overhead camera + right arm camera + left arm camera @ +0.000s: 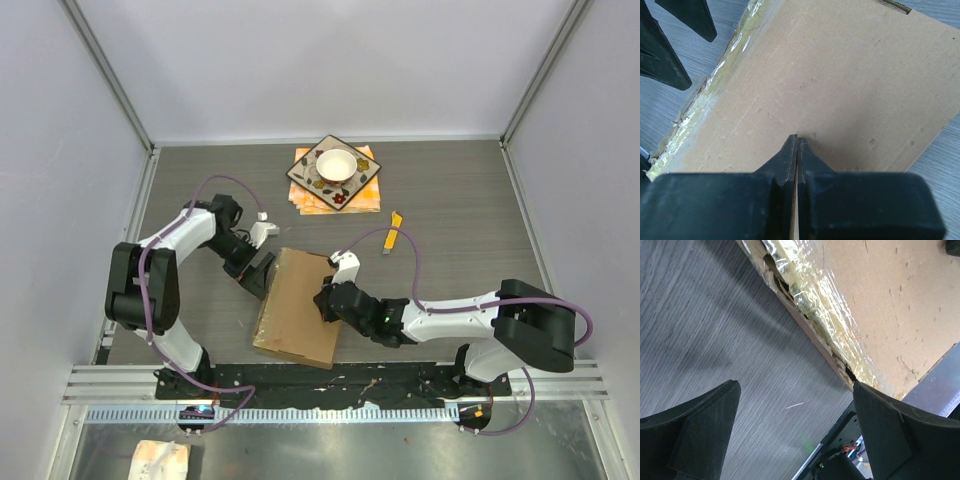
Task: Unpack the express box
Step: Open the express box at the center of the board.
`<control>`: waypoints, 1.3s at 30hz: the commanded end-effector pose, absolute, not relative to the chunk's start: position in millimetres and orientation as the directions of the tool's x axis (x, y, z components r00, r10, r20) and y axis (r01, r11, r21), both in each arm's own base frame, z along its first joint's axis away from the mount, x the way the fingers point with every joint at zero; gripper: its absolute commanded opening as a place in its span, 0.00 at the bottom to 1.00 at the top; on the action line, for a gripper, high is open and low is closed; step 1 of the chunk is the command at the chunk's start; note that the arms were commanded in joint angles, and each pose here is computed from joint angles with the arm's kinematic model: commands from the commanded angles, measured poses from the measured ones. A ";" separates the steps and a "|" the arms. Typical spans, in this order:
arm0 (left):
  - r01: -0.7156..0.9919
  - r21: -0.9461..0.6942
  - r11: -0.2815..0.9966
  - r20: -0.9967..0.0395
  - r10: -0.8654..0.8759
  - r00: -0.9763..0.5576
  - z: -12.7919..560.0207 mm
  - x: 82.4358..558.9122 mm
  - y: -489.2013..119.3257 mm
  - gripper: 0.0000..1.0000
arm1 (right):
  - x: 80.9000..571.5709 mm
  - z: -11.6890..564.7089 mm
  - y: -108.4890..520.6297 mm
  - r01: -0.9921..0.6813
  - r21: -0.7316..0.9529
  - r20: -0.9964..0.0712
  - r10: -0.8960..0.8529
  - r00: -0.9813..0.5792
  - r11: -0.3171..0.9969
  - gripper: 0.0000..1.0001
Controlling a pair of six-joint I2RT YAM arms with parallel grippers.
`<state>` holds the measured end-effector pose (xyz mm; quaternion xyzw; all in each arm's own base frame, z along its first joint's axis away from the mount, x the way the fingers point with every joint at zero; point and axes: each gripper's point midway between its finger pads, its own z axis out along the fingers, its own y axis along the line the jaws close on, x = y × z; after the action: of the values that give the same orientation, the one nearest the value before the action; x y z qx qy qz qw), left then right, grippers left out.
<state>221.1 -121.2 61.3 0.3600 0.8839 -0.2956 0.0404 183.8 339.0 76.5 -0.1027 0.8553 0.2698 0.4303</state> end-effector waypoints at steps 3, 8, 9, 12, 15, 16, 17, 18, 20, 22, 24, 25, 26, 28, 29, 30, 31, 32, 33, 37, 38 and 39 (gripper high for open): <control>0.667 -0.445 0.598 -0.273 0.619 -0.737 46.7 228.7 -123.7 1.00 | 169.7 39.2 315.8 -0.389 0.305 -0.745 -0.037 -0.666 0.869 0.01; 0.657 -0.450 0.605 -0.263 0.614 -0.744 44.1 229.2 -123.8 1.00 | 168.9 38.1 313.4 -0.383 0.311 -0.742 -0.029 -0.670 0.870 0.01; 0.656 -0.450 0.606 -0.265 0.611 -0.746 44.2 229.8 -124.3 1.00 | 168.3 38.3 314.1 -0.384 0.314 -0.741 -0.029 -0.671 0.868 0.01; 0.653 -0.440 0.616 -0.258 0.610 -0.749 41.6 231.0 -124.3 1.00 | 167.4 37.1 313.7 -0.383 0.319 -0.738 -0.026 -0.674 0.867 0.01; 0.655 -0.434 0.618 -0.252 0.615 -0.747 40.1 228.8 -127.6 1.00 | 167.4 37.0 313.8 -0.381 0.322 -0.738 -0.022 -0.675 0.867 0.01; 0.661 -0.435 0.612 -0.250 0.622 -0.742 40.2 226.9 -130.8 1.00 | 166.8 35.9 313.1 -0.380 0.322 -0.736 -0.023 -0.677 0.867 0.01; 0.659 -0.436 0.613 -0.247 0.623 -0.742 41.4 225.3 -132.5 1.00 | 166.6 35.1 312.8 -0.379 0.322 -0.735 -0.023 -0.678 0.868 0.01; 0.661 -0.436 0.611 -0.244 0.627 -0.740 41.8 223.7 -133.9 1.00 | 166.8 35.7 313.2 -0.379 0.323 -0.735 -0.022 -0.677 0.867 0.01; 0.676 -0.435 0.595 -0.243 0.645 -0.725 43.5 218.2 -139.8 1.00 | 166.6 34.6 312.6 -0.380 0.320 -0.735 -0.025 -0.677 0.868 0.01; 0.691 -0.436 0.577 -0.247 0.661 -0.708 43.9 212.6 -147.2 1.00 | 166.2 33.5 311.7 -0.378 0.319 -0.734 -0.026 -0.679 0.869 0.01; 0.699 -0.437 0.566 -0.241 0.675 -0.697 39.0 205.8 -151.5 1.00 | 166.2 32.2 311.6 -0.378 0.318 -0.734 -0.027 -0.679 0.869 0.01; 0.709 -0.438 0.553 -0.227 0.695 -0.682 34.3 198.8 -155.0 1.00 | 166.0 31.9 311.9 -0.379 0.319 -0.733 -0.028 -0.680 0.869 0.01; 0.723 -0.423 0.547 -0.223 0.710 -0.668 30.7 198.4 -155.9 1.00 | 166.3 32.2 312.6 -0.379 0.320 -0.733 -0.027 -0.679 0.868 0.01; 0.724 -0.426 0.542 -0.201 0.724 -0.660 24.2 194.8 -157.9 1.00 | 165.4 30.5 312.7 -0.380 0.321 -0.730 -0.029 -0.683 0.868 0.01; 0.723 -0.423 0.546 -0.198 0.723 -0.662 23.1 195.9 -158.6 1.00 | 165.7 30.8 313.4 -0.380 0.322 -0.730 -0.028 -0.682 0.867 0.01; 0.714 -0.424 0.557 -0.184 0.719 -0.670 20.6 196.6 -158.3 0.99 | 165.8 30.6 313.1 -0.378 0.322 -0.731 -0.026 -0.682 0.868 0.01; 0.713 -0.419 0.562 -0.179 0.719 -0.672 18.9 197.7 -157.5 0.97 | 165.6 30.0 312.6 -0.377 0.322 -0.730 -0.026 -0.683 0.868 0.01; 0.712 -0.412 0.569 -0.173 0.718 -0.674 15.9 199.3 -156.7 0.93 | 165.6 30.0 312.7 -0.376 0.324 -0.730 -0.023 -0.683 0.868 0.01; 0.708 -0.405 0.579 -0.150 0.721 -0.676 10.7 199.1 -153.4 0.91 | 165.4 29.7 312.1 -0.376 0.324 -0.730 -0.023 -0.683 0.868 0.01; 0.692 -0.424 0.584 -0.107 0.726 -0.679 0.8 194.6 -151.2 0.70 | 164.9 27.9 310.2 -0.374 0.323 -0.727 -0.025 -0.686 0.869 0.01; 0.689 -0.423 0.589 -0.099 0.725 -0.681 -0.5 194.4 -150.3 0.61 | 164.8 27.7 309.9 -0.374 0.322 -0.727 -0.026 -0.686 0.870 0.01; 0.687 -0.426 0.589 -0.094 0.726 -0.681 -0.4 194.1 -150.4 0.54 | 163.9 26.8 309.1 -0.374 0.322 -0.726 -0.027 -0.687 0.870 0.01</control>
<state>190.5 -148.6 33.1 0.3806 0.8906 -0.2460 -0.0378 183.2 335.0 73.5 -0.0811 0.8531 0.2833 0.4307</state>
